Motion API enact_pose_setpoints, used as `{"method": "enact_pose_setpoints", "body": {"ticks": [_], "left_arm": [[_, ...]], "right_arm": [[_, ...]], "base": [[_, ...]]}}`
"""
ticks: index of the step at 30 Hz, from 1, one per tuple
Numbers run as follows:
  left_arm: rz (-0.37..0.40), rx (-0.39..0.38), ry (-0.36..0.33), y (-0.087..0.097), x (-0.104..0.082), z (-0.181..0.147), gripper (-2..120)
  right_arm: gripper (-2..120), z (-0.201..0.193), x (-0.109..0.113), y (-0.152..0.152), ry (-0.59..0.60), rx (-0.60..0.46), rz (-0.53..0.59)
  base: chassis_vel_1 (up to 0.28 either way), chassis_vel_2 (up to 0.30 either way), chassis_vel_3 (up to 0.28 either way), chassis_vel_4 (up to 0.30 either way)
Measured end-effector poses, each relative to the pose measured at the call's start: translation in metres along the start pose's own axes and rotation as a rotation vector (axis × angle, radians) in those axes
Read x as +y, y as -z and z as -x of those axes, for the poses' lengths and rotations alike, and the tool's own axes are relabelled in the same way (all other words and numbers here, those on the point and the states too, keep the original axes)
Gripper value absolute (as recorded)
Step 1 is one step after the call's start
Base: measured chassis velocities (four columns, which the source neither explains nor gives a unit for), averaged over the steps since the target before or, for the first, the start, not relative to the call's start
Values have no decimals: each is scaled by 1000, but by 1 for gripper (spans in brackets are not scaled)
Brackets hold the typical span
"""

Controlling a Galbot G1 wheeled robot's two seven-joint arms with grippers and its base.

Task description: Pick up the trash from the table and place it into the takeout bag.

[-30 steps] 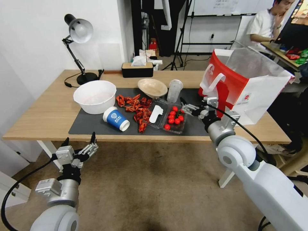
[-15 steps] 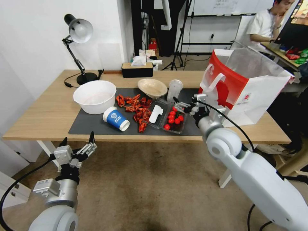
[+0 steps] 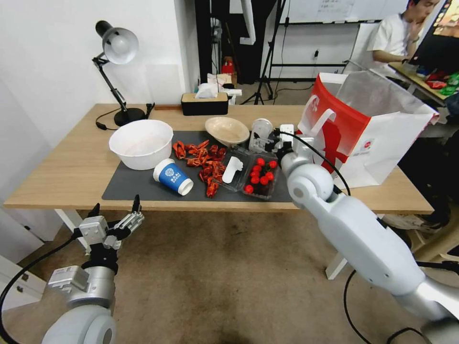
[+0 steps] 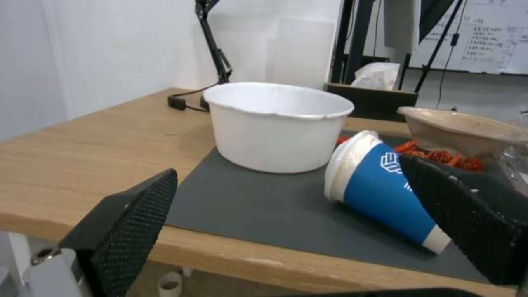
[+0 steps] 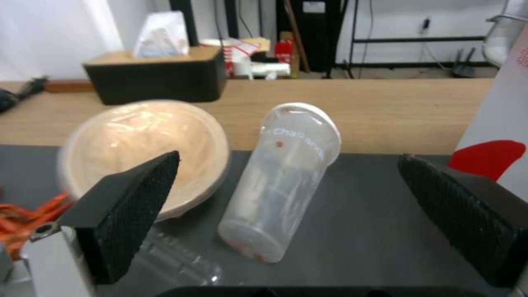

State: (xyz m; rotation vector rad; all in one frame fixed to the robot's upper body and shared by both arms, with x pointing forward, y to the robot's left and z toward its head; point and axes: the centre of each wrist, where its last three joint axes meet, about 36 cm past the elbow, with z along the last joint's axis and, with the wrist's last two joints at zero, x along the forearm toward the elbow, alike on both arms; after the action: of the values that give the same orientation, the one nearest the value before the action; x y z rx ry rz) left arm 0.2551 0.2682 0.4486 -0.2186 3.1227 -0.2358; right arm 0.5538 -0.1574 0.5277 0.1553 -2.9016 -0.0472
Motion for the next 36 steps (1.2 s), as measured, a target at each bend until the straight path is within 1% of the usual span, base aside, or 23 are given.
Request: {"method": "enact_pose_setpoints", "body": {"ticks": [5, 12, 17, 20, 36], "left_arm": [[0, 3, 2, 0, 1, -1, 100], [1, 0, 5, 0, 3, 0, 100], [0, -1, 5, 1, 3, 0, 100], [1, -2, 4, 1, 4, 1, 100], [10, 0, -3, 2, 5, 0, 100]], "right_arm": [[100, 18, 5, 7, -33, 34, -20], [100, 45, 14, 15, -78, 108, -69], [100, 54, 15, 20, -96, 140, -92], [100, 60, 17, 25, -90, 181, -99], [100, 82, 17, 29, -96, 257, -155]], "base": [[0, 0, 0, 0], [0, 0, 0, 0], [0, 0, 0, 0], [0, 0, 0, 0], [0, 0, 0, 0]]}}
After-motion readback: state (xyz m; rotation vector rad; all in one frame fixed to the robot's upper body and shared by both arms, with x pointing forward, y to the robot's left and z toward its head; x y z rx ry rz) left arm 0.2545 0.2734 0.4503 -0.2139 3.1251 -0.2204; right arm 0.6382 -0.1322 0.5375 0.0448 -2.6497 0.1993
